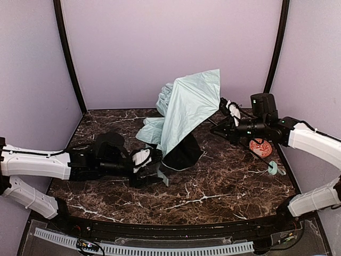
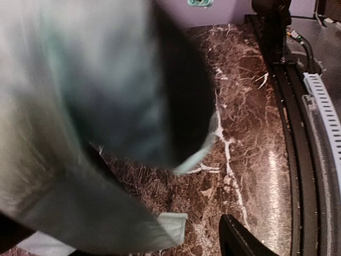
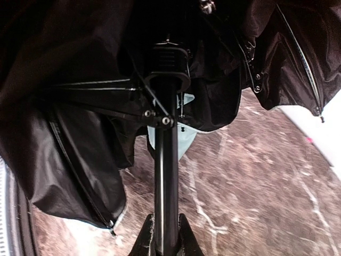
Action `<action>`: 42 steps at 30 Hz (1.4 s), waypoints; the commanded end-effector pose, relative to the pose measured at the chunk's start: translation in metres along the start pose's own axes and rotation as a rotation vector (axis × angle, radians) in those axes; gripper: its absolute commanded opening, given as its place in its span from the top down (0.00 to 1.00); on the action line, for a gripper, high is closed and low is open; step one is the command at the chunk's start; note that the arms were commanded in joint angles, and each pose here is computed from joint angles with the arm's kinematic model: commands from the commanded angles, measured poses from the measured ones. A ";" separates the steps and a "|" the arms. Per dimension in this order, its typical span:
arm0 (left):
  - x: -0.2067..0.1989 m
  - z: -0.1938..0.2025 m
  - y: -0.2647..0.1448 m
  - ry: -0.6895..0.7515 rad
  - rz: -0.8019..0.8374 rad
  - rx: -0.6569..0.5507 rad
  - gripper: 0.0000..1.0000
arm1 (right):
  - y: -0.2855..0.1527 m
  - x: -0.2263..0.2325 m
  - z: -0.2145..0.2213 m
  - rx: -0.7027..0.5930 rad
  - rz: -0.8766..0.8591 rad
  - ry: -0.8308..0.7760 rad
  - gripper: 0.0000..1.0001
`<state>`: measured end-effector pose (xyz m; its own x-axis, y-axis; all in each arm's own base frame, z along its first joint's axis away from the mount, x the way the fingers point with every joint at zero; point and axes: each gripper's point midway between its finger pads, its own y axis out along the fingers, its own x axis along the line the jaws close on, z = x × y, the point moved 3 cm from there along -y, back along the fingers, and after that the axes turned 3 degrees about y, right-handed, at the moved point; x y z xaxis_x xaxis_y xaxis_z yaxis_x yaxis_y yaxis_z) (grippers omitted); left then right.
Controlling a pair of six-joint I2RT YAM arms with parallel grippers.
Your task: Put away the umbrella
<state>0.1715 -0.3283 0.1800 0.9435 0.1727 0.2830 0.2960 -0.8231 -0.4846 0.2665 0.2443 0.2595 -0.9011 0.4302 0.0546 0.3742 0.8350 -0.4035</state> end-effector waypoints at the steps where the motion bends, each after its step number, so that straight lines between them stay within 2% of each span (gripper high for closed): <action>1: -0.005 -0.052 -0.047 0.047 0.076 -0.176 0.36 | -0.024 -0.012 -0.029 -0.075 0.128 -0.118 1.00; 5: 0.015 -0.085 -0.085 0.035 -0.038 -0.303 0.40 | -0.025 -0.012 -0.030 -0.082 0.128 -0.120 1.00; 8: 0.063 -0.086 -0.101 -0.090 -0.280 -0.325 0.32 | -0.026 -0.012 -0.031 -0.085 0.125 -0.121 1.00; 10: 0.102 -0.074 -0.102 -0.216 -0.402 -0.277 0.28 | -0.026 -0.011 -0.032 -0.090 0.125 -0.123 1.00; 12: 0.120 -0.066 -0.092 -0.284 -0.423 -0.202 0.27 | -0.027 -0.012 -0.033 -0.096 0.128 -0.124 1.00; 17: 0.119 -0.047 -0.055 -0.303 -0.337 -0.067 0.27 | -0.030 -0.011 -0.037 -0.110 0.133 -0.126 1.00; 18: 0.118 -0.043 -0.052 -0.304 -0.334 -0.063 0.31 | -0.031 -0.011 -0.038 -0.113 0.135 -0.125 1.00; 19: 0.114 -0.040 -0.049 -0.302 -0.318 -0.069 0.39 | -0.032 -0.011 -0.039 -0.118 0.136 -0.127 1.00; 22: 0.096 -0.049 -0.047 -0.279 -0.198 -0.160 0.71 | -0.035 -0.011 -0.041 -0.135 0.149 -0.122 1.00; 24: 0.088 -0.048 -0.043 -0.278 -0.154 -0.195 0.85 | -0.036 -0.012 -0.045 -0.160 0.160 -0.108 1.00; 28: 0.081 -0.041 -0.033 -0.282 -0.114 -0.223 0.96 | -0.040 -0.007 -0.057 -0.229 0.131 -0.100 1.00; 31: 0.083 -0.038 -0.028 -0.289 -0.122 -0.213 0.99 | -0.042 -0.003 -0.063 -0.257 0.111 -0.105 1.00; 37: 0.085 -0.034 -0.024 -0.290 -0.146 -0.227 1.00 | -0.048 0.004 -0.072 -0.323 0.076 -0.108 1.00; 42: 0.077 -0.043 -0.005 -0.265 -0.104 -0.273 1.00 | -0.048 0.010 -0.084 -0.400 0.008 -0.081 1.00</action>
<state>0.2424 -0.3156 0.2419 0.9061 0.4157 0.0785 0.4212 -0.8690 -0.2599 0.2633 0.2325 0.3061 -0.8802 0.4746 0.0096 0.4605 0.8586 -0.2253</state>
